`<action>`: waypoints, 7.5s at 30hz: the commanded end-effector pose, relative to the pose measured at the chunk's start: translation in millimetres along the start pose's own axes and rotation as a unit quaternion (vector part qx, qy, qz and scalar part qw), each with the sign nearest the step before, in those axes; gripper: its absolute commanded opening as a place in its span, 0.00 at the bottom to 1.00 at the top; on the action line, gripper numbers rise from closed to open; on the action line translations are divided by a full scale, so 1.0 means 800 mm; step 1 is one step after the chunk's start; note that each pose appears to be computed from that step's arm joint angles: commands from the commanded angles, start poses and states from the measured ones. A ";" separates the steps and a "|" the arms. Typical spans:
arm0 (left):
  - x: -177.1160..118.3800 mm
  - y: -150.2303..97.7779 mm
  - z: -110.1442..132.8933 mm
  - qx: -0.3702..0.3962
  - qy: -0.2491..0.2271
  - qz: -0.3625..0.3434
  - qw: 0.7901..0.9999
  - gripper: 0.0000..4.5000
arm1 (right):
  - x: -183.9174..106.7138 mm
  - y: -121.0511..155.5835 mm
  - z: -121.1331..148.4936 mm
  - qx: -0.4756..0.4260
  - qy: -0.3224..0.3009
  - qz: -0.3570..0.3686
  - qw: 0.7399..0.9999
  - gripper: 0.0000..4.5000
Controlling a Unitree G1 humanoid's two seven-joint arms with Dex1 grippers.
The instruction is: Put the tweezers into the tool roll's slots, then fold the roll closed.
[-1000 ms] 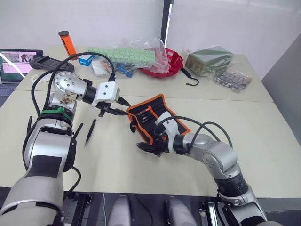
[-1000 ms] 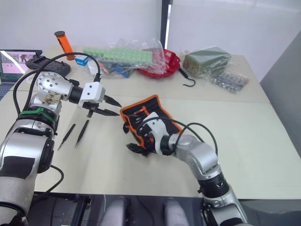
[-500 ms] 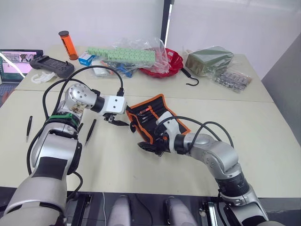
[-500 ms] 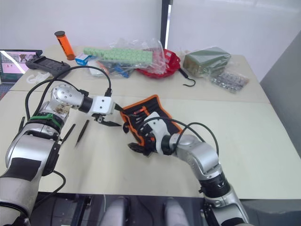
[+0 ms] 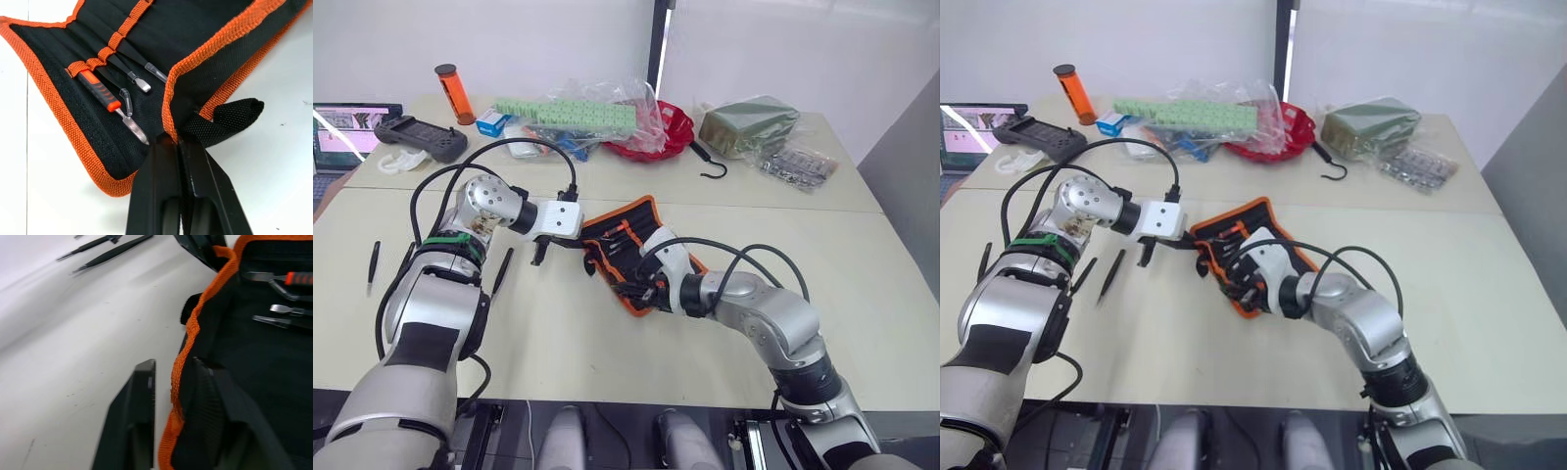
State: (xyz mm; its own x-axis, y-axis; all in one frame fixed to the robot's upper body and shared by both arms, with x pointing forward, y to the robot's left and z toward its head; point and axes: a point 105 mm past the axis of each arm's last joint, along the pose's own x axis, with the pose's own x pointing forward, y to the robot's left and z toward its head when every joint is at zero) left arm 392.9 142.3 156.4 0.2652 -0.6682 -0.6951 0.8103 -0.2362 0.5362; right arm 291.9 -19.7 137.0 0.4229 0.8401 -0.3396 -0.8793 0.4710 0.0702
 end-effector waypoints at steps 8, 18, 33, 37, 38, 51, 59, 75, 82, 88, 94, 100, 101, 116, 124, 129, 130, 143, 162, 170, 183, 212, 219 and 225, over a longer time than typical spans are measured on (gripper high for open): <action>-0.005 -0.014 -0.010 0.104 0.063 -0.043 0.992 0.00 | 0.019 0.029 -0.004 0.032 -0.002 0.075 0.997 0.01; 0.008 -0.027 -0.018 0.180 0.098 -0.071 0.976 0.00 | 0.039 0.015 -0.052 0.070 0.046 0.082 0.993 0.01; -0.013 -0.013 -0.005 -0.011 -0.012 -0.027 1.000 0.49 | 0.041 0.013 -0.070 0.130 0.033 0.086 0.987 0.00; -0.061 0.034 0.011 -0.114 -0.093 0.074 0.986 0.79 | 0.042 0.012 -0.073 0.130 0.038 0.087 0.987 0.00; -0.071 0.041 0.016 -0.136 -0.116 0.088 0.980 0.86 | 0.043 0.012 -0.074 0.130 0.040 0.088 0.987 0.00; -0.026 0.019 0.016 -0.268 -0.219 0.064 0.936 0.74 | 0.046 0.013 -0.074 0.128 0.039 0.094 0.987 0.00; 0.018 -0.025 -0.008 -0.298 -0.186 0.037 0.935 0.16 | 0.042 0.012 -0.075 0.131 0.040 0.091 0.986 0.00; 0.051 -0.061 -0.037 -0.318 -0.121 0.045 0.939 0.00 | 0.017 0.011 -0.018 0.099 -0.036 0.133 0.986 0.80; 0.048 -0.068 -0.038 -0.309 -0.126 0.042 0.942 0.00 | 0.017 -0.018 -0.009 0.088 -0.048 0.099 0.990 0.95; 0.041 -0.065 -0.042 -0.306 -0.121 0.058 0.943 0.00 | 0.031 -0.030 0.000 0.052 -0.071 0.082 0.993 0.61; 0.023 -0.055 -0.055 -0.323 -0.111 0.099 0.935 0.00 | 0.050 -0.028 0.010 0.036 -0.091 0.101 0.990 0.17; 0.022 -0.049 -0.055 -0.336 -0.119 0.114 0.927 0.00 | 0.080 -0.031 -0.007 0.014 -0.067 0.111 0.991 0.01; 0.025 -0.050 -0.055 -0.335 -0.116 0.111 0.928 0.00 | 0.084 -0.033 -0.010 0.013 -0.066 0.110 0.992 0.01; 0.038 -0.061 -0.065 -0.326 -0.072 0.102 0.937 0.00 | 0.092 -0.048 -0.074 0.025 -0.024 0.120 0.992 0.01; 0.040 -0.063 -0.069 -0.326 -0.061 0.106 0.937 0.00 | 0.049 -0.020 -0.104 0.049 0.011 0.155 0.987 0.01; 0.045 -0.061 -0.065 -0.328 -0.068 0.106 0.936 0.00 | 0.034 -0.008 -0.112 0.028 0.046 0.157 0.986 0.01; 0.046 -0.061 -0.065 -0.328 -0.069 0.105 0.936 0.00 | 0.033 -0.007 -0.112 0.027 0.048 0.157 0.986 0.01; 0.029 -0.037 -0.034 -0.327 -0.168 0.115 0.923 0.00 | -0.013 0.001 0.006 0.026 -0.106 0.141 0.984 0.01; 0.035 -0.037 0.008 -0.323 -0.229 0.111 0.911 0.00 | 0.027 -0.012 -0.060 -0.045 0.014 0.026 0.999 0.01; 0.069 -0.064 0.003 -0.350 -0.190 0.112 0.911 0.00 | 0.028 -0.013 -0.069 -0.050 0.031 0.019 0.998 0.01; 0.064 -0.078 -0.072 -0.419 -0.102 0.184 0.883 0.00 | 0.025 -0.014 -0.082 -0.018 0.053 0.014 0.998 0.01; -0.009 -0.029 -0.053 -0.398 -0.206 0.229 0.864 0.00 | 0.024 -0.014 -0.054 -0.003 -0.007 0.023 1.000 0.01; -0.069 -0.015 -0.050 -0.395 -0.234 0.286 0.841 0.00 | 0.003 0.007 0.007 0.026 -0.108 0.077 0.991 0.01; -0.116 -0.032 -0.058 -0.393 -0.214 0.334 0.830 0.00 | -0.043 -0.038 0.042 -0.062 -0.143 -0.026 0.987 0.01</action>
State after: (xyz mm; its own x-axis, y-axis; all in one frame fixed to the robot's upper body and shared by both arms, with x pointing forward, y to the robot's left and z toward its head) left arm 376.3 234.7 169.0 0.7012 -0.7082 -0.0822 0.7128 0.6932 0.1072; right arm 305.2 -40.6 159.8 0.4356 0.8937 -0.1072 -0.8963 0.4416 0.0400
